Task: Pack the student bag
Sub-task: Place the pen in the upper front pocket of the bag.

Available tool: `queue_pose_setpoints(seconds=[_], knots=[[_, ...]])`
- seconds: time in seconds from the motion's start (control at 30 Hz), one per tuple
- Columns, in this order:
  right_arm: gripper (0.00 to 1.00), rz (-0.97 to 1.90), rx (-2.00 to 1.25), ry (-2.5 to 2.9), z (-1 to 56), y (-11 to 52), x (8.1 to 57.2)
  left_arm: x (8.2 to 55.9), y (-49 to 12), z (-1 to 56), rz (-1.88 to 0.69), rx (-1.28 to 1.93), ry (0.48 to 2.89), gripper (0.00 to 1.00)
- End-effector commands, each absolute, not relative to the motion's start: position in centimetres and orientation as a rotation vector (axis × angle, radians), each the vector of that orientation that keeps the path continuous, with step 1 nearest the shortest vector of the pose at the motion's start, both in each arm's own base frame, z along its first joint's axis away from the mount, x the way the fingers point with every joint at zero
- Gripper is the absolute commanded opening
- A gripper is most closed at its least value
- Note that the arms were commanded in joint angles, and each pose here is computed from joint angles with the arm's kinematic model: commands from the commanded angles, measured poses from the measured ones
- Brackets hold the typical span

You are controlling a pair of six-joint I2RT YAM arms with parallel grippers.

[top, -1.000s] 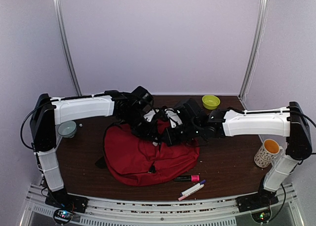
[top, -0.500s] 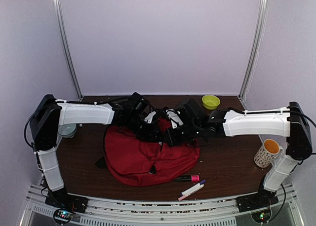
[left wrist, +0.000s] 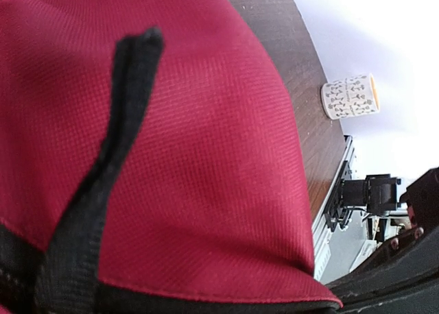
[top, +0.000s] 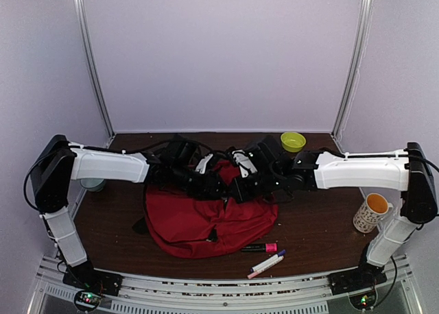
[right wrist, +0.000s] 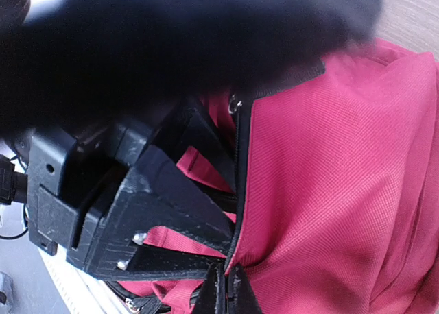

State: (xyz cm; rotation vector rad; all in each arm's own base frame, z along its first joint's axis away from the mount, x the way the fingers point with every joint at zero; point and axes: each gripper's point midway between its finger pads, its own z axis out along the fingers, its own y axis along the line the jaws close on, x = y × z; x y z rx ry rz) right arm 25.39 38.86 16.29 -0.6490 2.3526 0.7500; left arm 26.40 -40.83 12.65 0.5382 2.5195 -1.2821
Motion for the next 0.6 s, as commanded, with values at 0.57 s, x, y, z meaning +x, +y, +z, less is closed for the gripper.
queue_pose_setpoints(seconds=[0.57], knots=[[0.01, 0.636, -0.634, 2.406, 14.9, 37.7, 25.9, 22.9, -34.5, 17.6, -0.738, 0.695, 2.311, 0.59]])
